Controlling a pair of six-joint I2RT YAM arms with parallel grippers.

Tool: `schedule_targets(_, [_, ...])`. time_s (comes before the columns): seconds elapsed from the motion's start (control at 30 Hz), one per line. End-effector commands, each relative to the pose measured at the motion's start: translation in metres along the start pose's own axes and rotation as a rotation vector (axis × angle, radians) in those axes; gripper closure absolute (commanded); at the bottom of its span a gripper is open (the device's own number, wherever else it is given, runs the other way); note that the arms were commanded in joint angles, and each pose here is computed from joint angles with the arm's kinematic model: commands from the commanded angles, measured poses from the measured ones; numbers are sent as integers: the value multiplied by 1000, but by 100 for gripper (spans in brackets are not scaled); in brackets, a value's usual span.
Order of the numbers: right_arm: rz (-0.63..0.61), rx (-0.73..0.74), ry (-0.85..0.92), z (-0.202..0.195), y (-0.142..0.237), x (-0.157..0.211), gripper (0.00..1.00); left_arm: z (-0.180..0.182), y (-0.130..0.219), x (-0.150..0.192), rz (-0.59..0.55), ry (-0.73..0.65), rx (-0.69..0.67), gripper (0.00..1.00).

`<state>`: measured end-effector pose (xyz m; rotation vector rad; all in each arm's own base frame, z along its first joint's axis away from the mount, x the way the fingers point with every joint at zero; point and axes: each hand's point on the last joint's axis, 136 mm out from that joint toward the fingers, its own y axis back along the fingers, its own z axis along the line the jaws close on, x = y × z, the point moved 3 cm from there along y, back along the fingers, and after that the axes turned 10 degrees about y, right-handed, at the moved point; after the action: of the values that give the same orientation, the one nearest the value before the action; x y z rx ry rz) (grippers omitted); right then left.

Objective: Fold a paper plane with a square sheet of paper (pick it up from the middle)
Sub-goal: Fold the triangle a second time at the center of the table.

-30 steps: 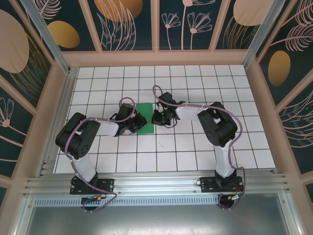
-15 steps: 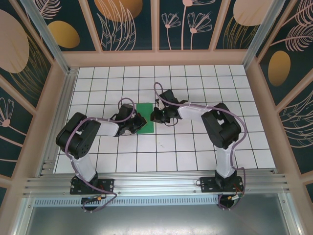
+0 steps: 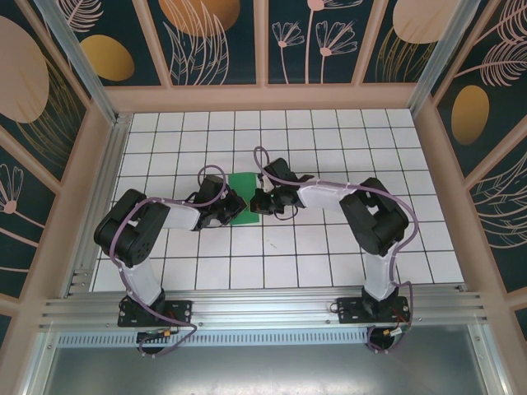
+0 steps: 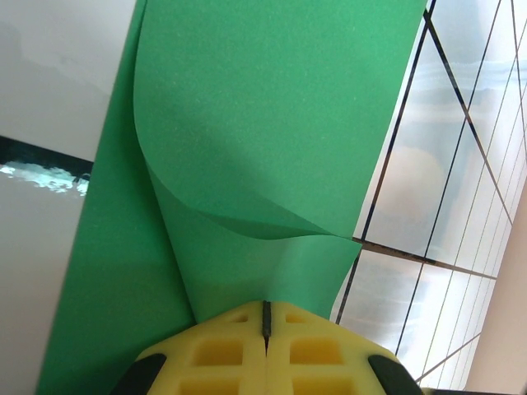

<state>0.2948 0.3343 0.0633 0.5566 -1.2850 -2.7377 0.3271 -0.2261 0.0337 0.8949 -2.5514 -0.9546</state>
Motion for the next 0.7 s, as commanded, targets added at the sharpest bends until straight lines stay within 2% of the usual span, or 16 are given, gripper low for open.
schedule_targets(0.0, [87, 24, -10, -16, -13, 21, 94, 36, -2, -2, -30, 45, -121, 97])
schedule_targets(0.27, [170, 84, -41, -39, -26, 45, 95, 31, 2, -3, -47, 46, -106, 97])
schedule_targets(0.67, [272, 241, -74, -75, -28, 82, 96, 24, 8, -37, -191, 74, -123, 92])
